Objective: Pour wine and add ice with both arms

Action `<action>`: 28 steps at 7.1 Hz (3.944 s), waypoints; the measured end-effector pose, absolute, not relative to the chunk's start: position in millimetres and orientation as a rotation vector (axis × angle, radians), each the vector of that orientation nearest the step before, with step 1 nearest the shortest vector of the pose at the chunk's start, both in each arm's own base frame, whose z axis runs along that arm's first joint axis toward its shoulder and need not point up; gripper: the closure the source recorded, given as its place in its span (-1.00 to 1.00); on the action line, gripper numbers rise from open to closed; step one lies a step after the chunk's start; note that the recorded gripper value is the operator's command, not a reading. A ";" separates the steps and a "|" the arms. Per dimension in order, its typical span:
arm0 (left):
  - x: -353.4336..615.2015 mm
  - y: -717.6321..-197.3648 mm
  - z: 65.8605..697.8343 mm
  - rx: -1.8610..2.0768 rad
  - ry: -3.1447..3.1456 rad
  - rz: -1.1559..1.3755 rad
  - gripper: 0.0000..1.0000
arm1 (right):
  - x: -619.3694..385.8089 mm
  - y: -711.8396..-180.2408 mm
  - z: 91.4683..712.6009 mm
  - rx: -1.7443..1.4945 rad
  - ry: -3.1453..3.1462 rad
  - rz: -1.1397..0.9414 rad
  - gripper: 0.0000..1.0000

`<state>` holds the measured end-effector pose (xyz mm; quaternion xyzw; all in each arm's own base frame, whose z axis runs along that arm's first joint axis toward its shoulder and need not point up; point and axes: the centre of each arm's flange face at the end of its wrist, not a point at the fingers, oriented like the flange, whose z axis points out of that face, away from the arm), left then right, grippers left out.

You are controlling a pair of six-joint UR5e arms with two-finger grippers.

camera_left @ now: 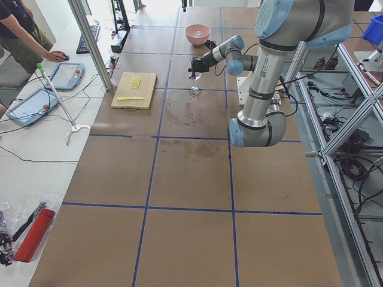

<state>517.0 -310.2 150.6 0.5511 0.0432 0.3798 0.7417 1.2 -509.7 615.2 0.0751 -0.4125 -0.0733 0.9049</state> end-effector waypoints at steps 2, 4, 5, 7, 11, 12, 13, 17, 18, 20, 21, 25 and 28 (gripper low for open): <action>517.9 -315.5 143.3 1.189 -0.002 0.938 1.00 | 1.2 -509.7 615.4 0.154 -0.852 -0.151 -1.00; 515.5 -322.1 139.9 1.176 -0.105 1.057 1.00 | 1.2 -509.7 615.4 0.154 -0.853 -0.151 -1.00; 513.5 -324.9 139.0 1.171 -0.151 1.111 1.00 | 1.2 -509.7 615.2 0.155 -0.853 -0.151 -1.00; 511.6 -327.1 132.2 1.175 -0.205 1.186 1.00 | 1.2 -509.6 616.2 0.153 -0.853 -0.151 -1.00; 505.1 -328.7 127.2 1.180 -0.066 0.983 1.00 | 1.2 -509.6 617.3 0.152 -0.852 -0.151 -1.00; 496.3 -328.7 123.1 1.194 0.004 0.888 1.00 | 1.3 -509.6 617.7 0.151 -0.852 -0.151 -1.00; 485.8 -329.0 124.5 1.222 0.103 0.765 1.00 | 1.3 -509.6 617.8 0.151 -0.852 -0.151 -1.00; 442.5 -320.4 229.7 1.290 0.478 0.361 1.00 | 0.8 -510.9 616.4 0.154 -0.851 -0.153 -1.00; 425.6 -316.3 269.0 1.292 0.530 0.309 1.00 | 0.6 -511.2 616.1 0.155 -0.851 -0.154 -1.00; 380.2 -306.0 398.3 1.305 0.653 0.175 1.00 | 0.3 -512.1 614.9 0.157 -0.851 -0.155 -1.00; 347.6 -299.5 459.1 1.316 0.673 0.123 1.00 | 0.3 -512.4 613.5 0.160 -0.851 -0.155 -1.00; 303.2 -292.0 578.5 1.297 0.681 -0.126 1.00 | -0.2 -510.5 609.8 0.165 -0.852 -0.158 -1.00; 385.0 -290.1 561.7 1.279 0.800 -0.177 1.00 | -0.2 -510.8 606.2 0.172 -0.850 -0.161 -1.00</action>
